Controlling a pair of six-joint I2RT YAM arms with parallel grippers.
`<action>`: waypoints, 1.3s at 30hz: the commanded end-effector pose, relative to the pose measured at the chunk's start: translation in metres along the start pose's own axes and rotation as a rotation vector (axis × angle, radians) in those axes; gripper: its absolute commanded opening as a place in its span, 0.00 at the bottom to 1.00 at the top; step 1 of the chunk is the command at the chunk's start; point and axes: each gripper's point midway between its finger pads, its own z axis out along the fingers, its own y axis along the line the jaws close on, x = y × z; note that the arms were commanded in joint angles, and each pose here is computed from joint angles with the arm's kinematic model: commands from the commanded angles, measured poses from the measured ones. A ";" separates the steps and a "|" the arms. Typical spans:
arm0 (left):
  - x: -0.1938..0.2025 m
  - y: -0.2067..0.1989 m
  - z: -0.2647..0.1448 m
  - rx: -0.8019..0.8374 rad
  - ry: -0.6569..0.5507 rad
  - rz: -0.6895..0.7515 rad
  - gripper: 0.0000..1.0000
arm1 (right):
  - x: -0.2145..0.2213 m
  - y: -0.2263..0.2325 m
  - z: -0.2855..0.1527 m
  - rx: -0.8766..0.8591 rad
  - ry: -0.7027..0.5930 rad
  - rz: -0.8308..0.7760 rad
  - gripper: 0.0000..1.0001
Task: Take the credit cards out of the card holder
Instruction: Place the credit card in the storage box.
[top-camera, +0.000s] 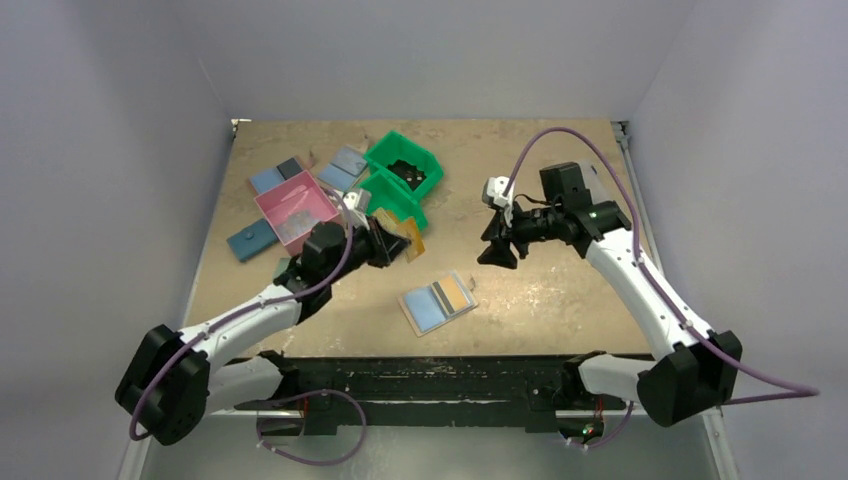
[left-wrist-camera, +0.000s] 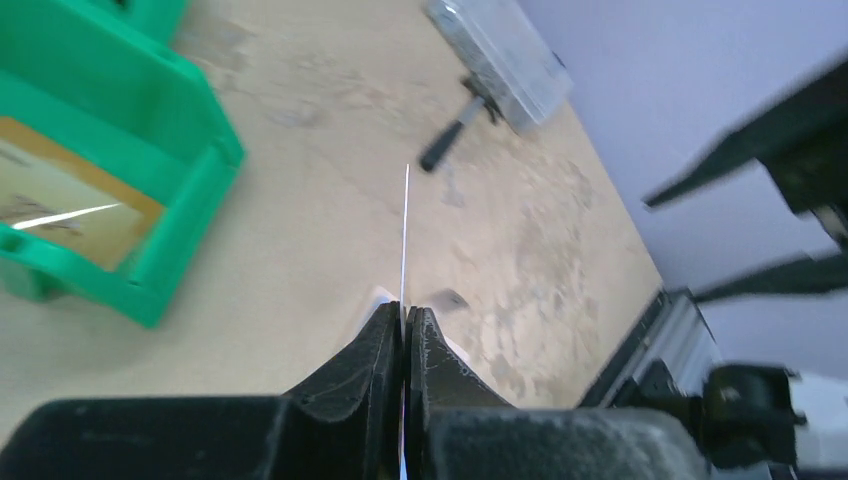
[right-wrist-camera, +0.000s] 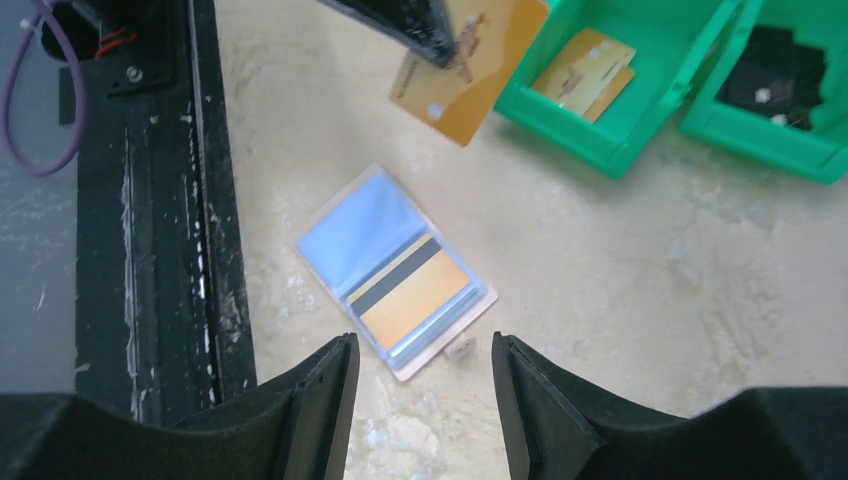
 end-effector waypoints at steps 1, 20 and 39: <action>-0.039 0.050 0.006 -0.250 0.002 -0.060 0.00 | -0.029 -0.012 -0.013 0.092 -0.061 -0.029 0.59; -0.058 0.152 0.078 -0.612 0.139 -0.247 0.00 | -0.021 0.009 -0.017 0.050 -0.145 -0.036 0.63; -0.100 0.176 0.056 -0.919 0.072 -0.248 0.24 | -0.019 0.010 -0.017 0.043 -0.150 -0.035 0.63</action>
